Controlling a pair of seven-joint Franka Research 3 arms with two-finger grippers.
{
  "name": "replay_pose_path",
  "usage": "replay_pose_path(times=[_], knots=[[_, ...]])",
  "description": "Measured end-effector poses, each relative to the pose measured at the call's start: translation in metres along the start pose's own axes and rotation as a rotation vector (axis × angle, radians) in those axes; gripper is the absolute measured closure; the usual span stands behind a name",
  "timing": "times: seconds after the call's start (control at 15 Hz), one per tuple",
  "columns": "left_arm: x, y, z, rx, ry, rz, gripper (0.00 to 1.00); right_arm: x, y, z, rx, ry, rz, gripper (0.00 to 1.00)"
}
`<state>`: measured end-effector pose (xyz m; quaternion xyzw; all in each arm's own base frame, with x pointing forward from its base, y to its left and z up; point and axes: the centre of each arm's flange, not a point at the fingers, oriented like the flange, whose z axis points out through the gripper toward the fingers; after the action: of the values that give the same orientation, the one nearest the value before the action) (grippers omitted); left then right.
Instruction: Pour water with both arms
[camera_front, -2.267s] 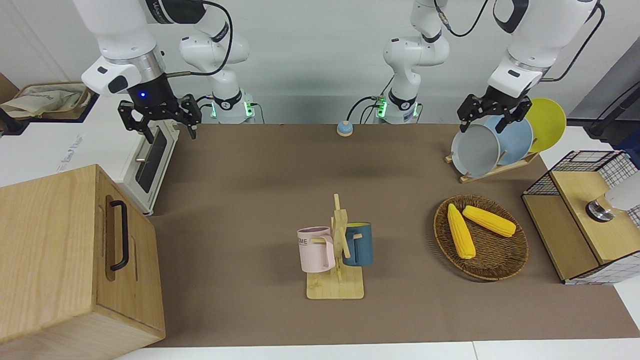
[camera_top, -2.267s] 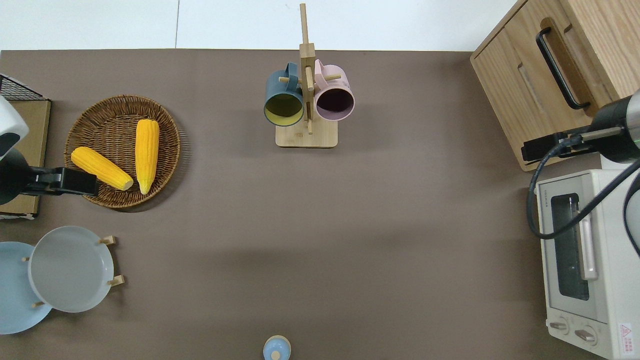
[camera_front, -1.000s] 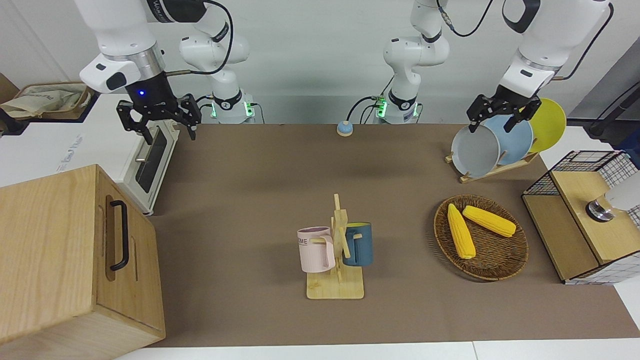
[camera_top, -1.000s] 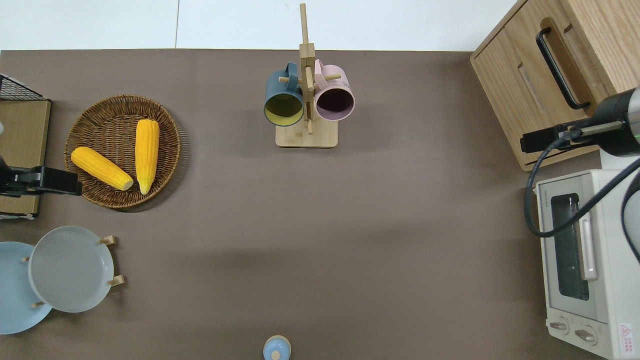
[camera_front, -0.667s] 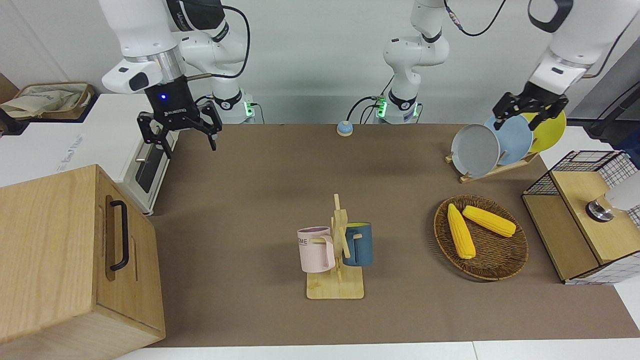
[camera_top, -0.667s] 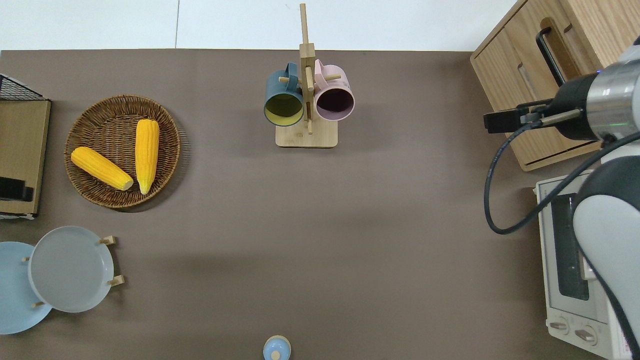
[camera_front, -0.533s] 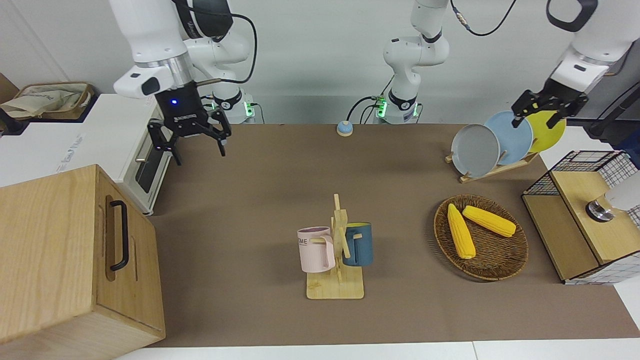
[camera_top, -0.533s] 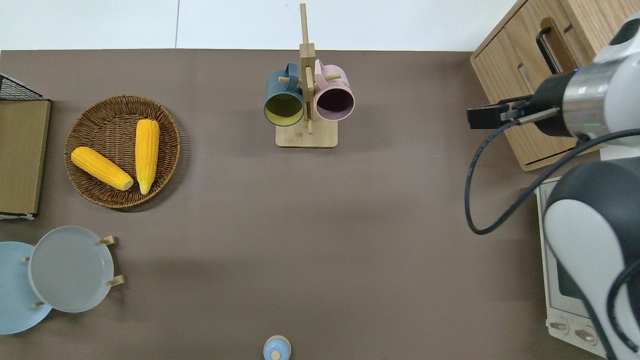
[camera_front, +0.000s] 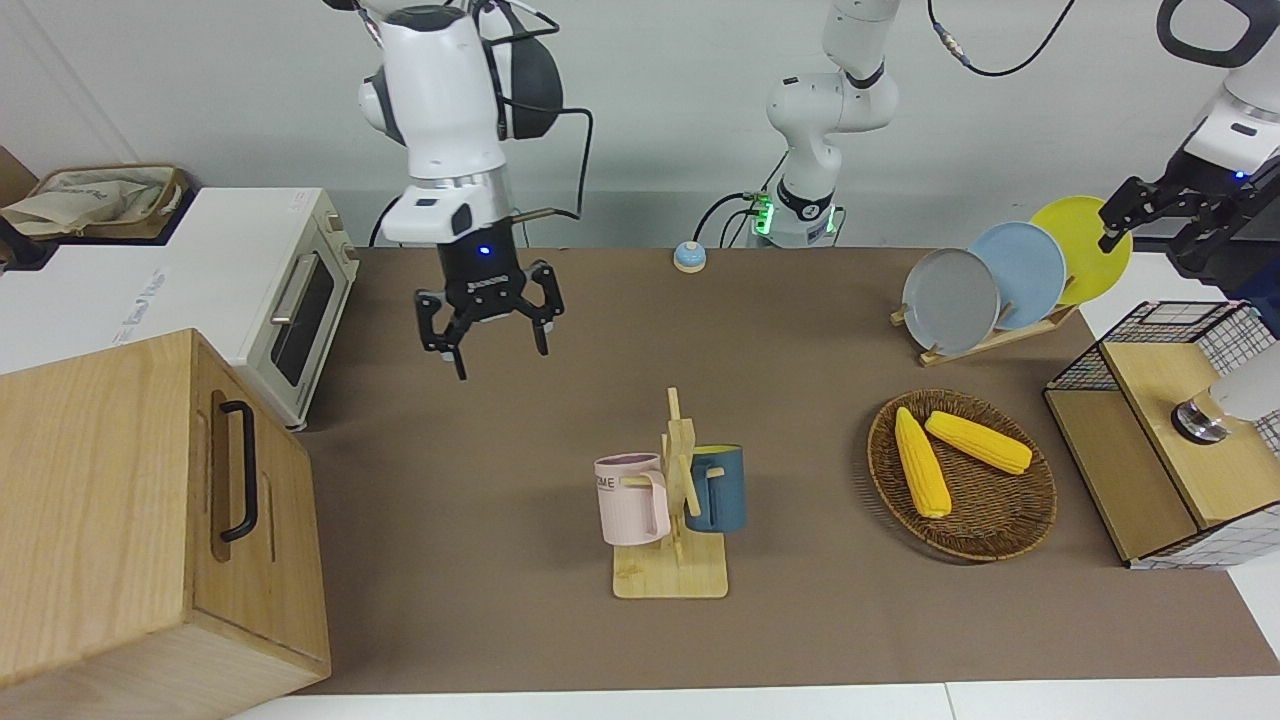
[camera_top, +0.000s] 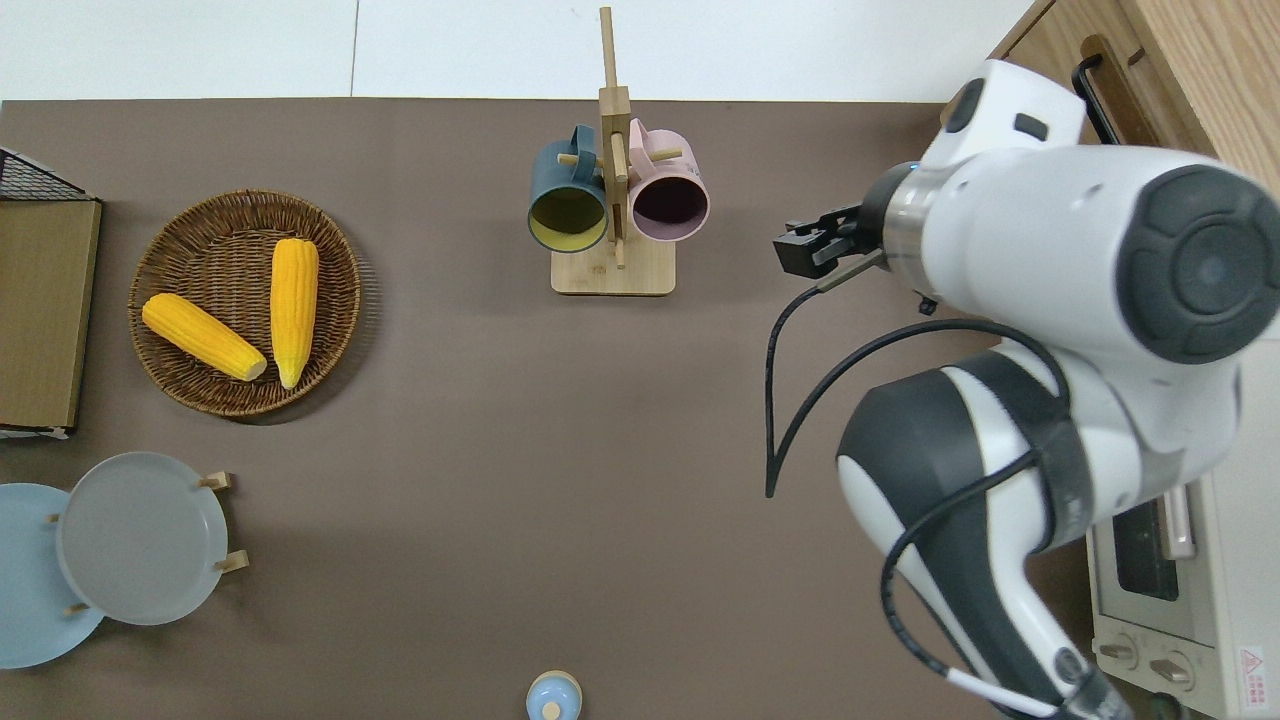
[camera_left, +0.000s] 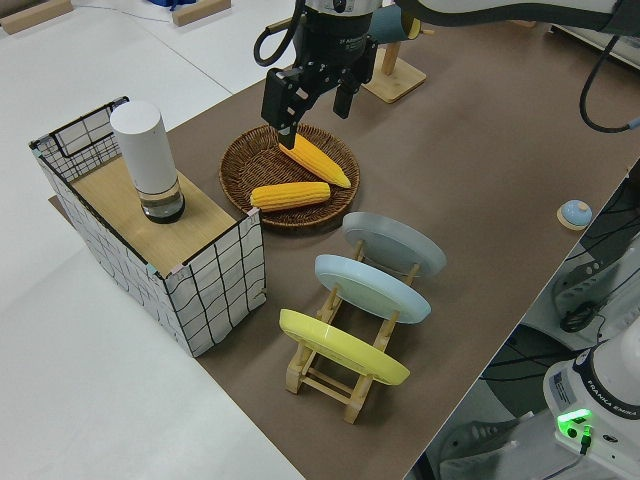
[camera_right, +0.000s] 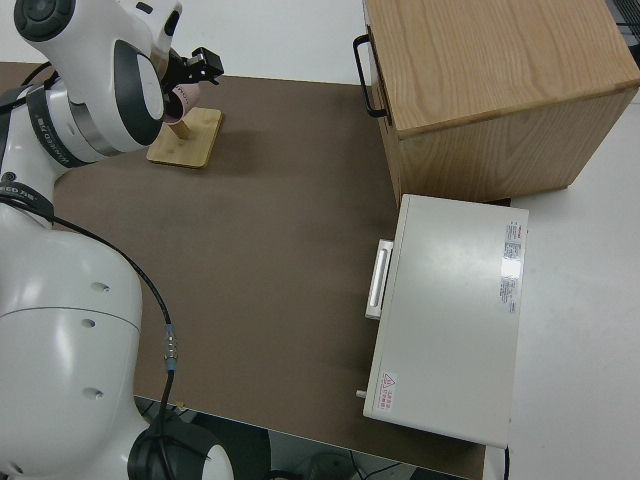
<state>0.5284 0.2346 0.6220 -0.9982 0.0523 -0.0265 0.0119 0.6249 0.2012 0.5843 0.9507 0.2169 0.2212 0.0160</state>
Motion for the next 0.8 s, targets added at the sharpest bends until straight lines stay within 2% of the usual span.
replay_pose_path(times=[0.27, 0.4, 0.6, 0.8], knots=[[-0.011, -0.036, 0.007, -0.008, 0.037, 0.024, 0.0, 0.009, -0.027, 0.014, -0.073, 0.037, -0.188, 0.01], [-0.015, -0.056, 0.012, -0.004, 0.068, 0.038, 0.0, 0.011, -0.027, 0.023, -0.08, 0.043, -0.246, 0.01], [-0.016, -0.082, 0.023, -0.018, 0.147, 0.029, 0.0, 0.015, -0.036, 0.037, -0.091, 0.074, -0.326, 0.01], [-0.012, -0.106, 0.033, 0.018, 0.219, 0.021, 0.0, 0.017, -0.053, 0.061, -0.081, 0.079, -0.376, 0.01]])
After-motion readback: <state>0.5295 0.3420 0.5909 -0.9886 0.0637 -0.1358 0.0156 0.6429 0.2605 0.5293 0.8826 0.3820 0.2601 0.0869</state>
